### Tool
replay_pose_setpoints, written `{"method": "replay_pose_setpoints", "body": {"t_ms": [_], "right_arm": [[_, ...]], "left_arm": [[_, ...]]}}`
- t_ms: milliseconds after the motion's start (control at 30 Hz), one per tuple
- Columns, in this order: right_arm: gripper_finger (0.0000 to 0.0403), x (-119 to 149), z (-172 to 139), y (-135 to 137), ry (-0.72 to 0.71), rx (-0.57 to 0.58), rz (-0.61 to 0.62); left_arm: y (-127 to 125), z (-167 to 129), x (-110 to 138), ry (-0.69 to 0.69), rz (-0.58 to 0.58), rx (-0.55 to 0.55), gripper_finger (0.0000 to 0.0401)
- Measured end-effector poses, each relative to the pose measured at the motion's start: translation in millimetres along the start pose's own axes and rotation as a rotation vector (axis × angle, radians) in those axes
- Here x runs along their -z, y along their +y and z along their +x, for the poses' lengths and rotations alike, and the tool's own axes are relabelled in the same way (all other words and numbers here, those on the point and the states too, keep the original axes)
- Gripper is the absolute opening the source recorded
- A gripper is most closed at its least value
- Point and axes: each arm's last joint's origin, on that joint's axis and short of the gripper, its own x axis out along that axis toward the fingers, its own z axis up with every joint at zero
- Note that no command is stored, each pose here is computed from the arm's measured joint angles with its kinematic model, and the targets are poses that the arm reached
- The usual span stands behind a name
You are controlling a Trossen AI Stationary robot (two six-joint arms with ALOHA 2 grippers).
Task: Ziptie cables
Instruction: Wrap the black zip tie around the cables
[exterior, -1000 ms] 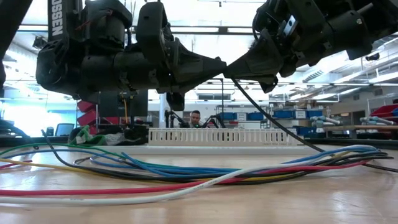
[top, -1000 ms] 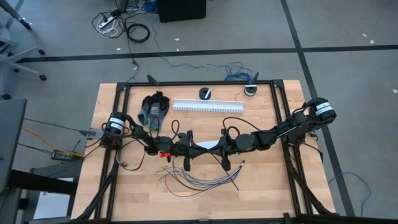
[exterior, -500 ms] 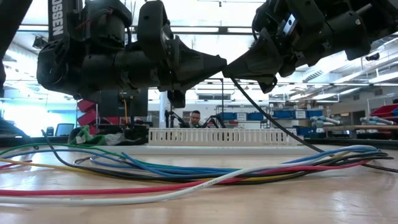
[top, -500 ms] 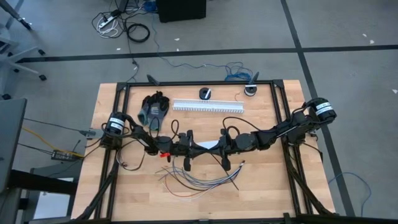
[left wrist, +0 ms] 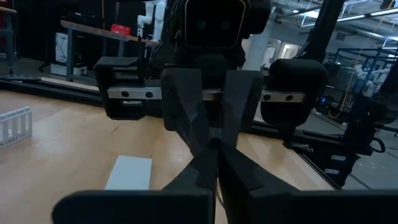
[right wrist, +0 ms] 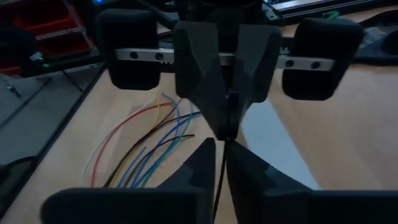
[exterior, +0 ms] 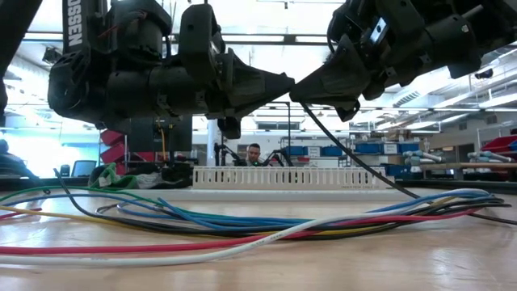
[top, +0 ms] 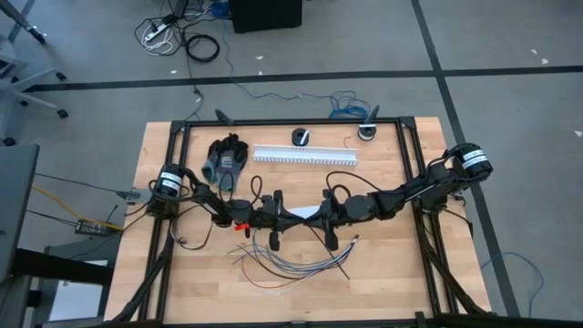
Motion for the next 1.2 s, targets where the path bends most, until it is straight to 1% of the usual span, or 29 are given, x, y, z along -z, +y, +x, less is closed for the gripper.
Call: {"method": "replay_pose_setpoints", "body": {"t_ms": [67,133,300,400,500,600,733,833,1000,1100,1200], "right_arm": [[0.0061,0.2,0.0,0.9,0.009,-0.033,0.027],[0.0085,0.5,0.0,1.8,0.019,-0.066,0.028],[0.0144,0.4,-1.1,2.2,0.031,-0.083,-0.025],[0.0167,1.8,-2.8,2.2,0.067,-0.096,-0.053],[0.0180,4.9,-4.5,1.4,0.114,-0.093,-0.071],[0.0185,8.3,-6.3,0.4,0.164,-0.083,-0.076],[0.0184,13.8,-8.9,0.5,0.230,-0.069,-0.052],[0.0178,17.7,-10.9,7.3,0.257,-0.090,-0.052],[0.0167,17.1,-18.2,29.9,0.233,-0.143,-0.066],[0.0160,17.6,-26.9,51.2,0.211,-0.156,-0.066],[0.0154,24.9,-37.7,73.8,0.200,-0.145,-0.046]], "left_arm": [[0.0,0.0,0.2,0.003,0.000,0.001,0.0000],[-0.2,0.0,0.3,0.004,0.000,0.005,0.0000],[0.3,0.1,1.4,0.016,0.003,-0.002,0.0000],[1.1,0.3,3.8,0.043,0.007,-0.009,0.0000],[1.9,0.1,6.9,0.075,0.011,-0.020,0.0000],[2.6,1.0,9.2,0.101,0.013,-0.030,0.0000],[2.1,7.6,11.8,0.152,0.017,-0.035,0.0000],[0.9,13.5,12.0,0.177,0.022,-0.029,0.0000],[0.1,16.4,13.2,0.204,0.026,-0.014,0.0000],[-0.1,16.3,13.7,0.211,0.023,-0.004,0.0000],[-0.4,16.3,13.8,0.212,0.015,-0.001,0.0000]]}}
